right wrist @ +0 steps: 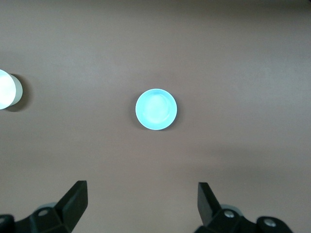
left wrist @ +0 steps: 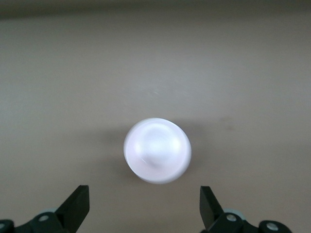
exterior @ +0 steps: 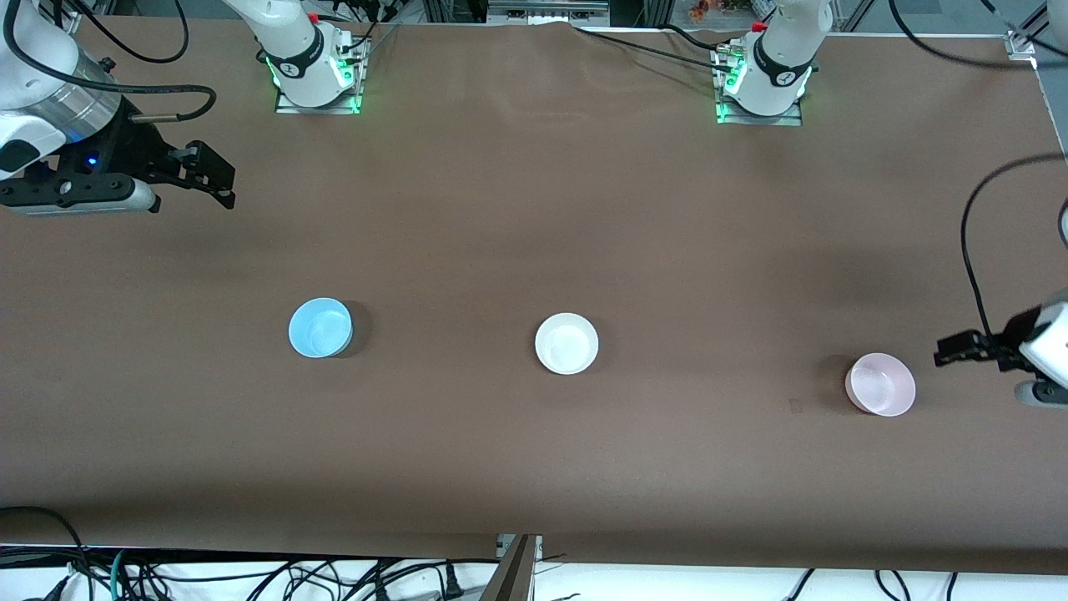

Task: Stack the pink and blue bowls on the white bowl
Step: 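Reach the left gripper down to the pale pink bowl's rim, then grasp the pink bowl rim with the left gripper while the right gripper reaches blue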

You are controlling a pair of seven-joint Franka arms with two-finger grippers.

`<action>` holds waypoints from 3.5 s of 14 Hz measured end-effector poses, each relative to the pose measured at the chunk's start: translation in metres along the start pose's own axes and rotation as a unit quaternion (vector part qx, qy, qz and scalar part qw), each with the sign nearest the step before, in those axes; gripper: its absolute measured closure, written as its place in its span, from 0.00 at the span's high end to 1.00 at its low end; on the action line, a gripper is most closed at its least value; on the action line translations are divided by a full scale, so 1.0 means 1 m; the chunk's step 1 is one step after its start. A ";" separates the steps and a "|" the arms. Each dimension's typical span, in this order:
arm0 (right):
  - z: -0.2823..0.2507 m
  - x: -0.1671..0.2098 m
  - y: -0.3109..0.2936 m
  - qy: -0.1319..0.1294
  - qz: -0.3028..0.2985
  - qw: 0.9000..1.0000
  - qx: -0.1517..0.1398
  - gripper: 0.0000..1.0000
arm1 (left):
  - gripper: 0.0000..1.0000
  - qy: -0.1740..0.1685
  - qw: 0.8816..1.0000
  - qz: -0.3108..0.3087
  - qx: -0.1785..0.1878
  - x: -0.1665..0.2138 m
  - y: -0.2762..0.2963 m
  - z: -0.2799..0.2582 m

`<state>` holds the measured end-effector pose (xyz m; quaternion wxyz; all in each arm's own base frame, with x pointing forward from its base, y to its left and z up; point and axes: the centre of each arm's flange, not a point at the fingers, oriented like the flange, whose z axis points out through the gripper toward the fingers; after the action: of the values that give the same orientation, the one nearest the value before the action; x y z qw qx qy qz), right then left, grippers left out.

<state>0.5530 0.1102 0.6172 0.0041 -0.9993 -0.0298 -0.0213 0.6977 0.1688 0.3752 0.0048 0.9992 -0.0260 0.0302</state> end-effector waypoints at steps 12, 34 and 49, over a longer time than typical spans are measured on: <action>0.000 0.000 -0.001 0.001 -0.001 1.000 0.000 1.00 | 0.98 0.003 1.000 -0.015 0.011 0.004 -0.020 0.121; 0.006 0.005 0.003 0.001 0.001 1.000 -0.004 1.00 | 0.89 -0.019 1.000 -0.002 0.020 -0.016 -0.022 0.181; 0.100 0.049 0.024 -0.045 0.011 0.999 -0.016 1.00 | 0.75 -0.025 0.999 0.004 0.025 -0.028 -0.017 0.165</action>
<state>0.6071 0.0898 0.5195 -0.0133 -0.9995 -0.0185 0.0233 0.6804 0.1851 0.2083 -0.0208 0.9993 -0.0289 0.0060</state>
